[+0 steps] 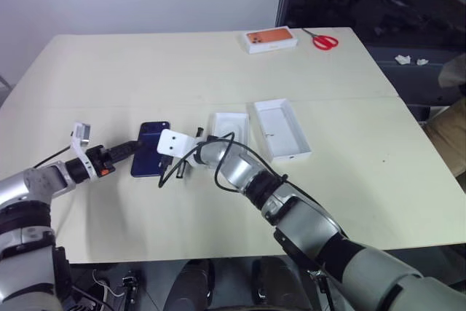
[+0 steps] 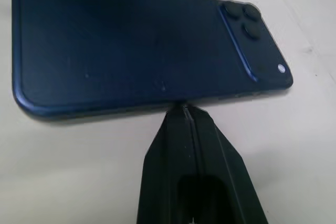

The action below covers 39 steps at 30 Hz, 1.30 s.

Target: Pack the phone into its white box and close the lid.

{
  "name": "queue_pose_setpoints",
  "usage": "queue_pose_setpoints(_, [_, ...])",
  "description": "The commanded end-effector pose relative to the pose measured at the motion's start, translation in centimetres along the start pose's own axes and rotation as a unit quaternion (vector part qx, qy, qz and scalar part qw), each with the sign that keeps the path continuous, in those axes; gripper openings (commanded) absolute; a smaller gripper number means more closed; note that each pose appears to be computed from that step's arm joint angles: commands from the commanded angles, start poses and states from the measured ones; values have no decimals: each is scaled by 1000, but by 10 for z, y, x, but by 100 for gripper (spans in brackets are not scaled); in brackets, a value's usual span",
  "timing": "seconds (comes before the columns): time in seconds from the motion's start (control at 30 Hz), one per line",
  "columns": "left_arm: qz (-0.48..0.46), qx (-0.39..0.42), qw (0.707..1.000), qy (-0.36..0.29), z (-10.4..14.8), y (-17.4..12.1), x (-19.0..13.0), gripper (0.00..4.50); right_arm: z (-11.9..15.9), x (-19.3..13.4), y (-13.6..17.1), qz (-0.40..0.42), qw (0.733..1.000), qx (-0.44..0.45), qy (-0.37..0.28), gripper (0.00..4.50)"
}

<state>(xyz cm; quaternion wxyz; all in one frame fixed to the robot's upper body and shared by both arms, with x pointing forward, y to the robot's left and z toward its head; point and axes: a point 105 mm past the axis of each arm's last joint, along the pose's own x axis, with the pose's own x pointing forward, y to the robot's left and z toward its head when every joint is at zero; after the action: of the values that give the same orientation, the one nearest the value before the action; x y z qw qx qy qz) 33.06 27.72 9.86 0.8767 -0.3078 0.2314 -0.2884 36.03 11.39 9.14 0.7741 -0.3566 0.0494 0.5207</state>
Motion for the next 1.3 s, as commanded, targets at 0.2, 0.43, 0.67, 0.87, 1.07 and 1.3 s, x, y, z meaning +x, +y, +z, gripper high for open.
queue_pose_setpoints(0.2, [-9, -37, 998, 52, -31, -2, 16, 409, 28, 7, 15, 50, 999, -15, 14, 2])
queue_pose_setpoints(0.43, [-67, -78, 994, 48, -22, -38, 22, 409, 25, 7, 16, 56, 998, -13, 15, 2])
queue_pose_setpoints(0.67, [-52, -87, 994, 39, -28, -36, 25, 409, 26, 7, 16, 54, 998, -20, 12, 2])
queue_pose_setpoints(0.87, [6, -86, 996, 36, -25, -21, 23, 409, 26, 4, 11, 52, 998, -22, 12, 2])
queue_pose_setpoints(1.07, [37, -47, 997, 42, -8, -35, 20, 409, 27, -4, 9, 76, 997, -28, 8, 2])
queue_pose_setpoints(1.3, [67, -82, 992, 63, -27, -24, 17, 409, 32, -9, 4, 80, 997, -25, 5, 2])
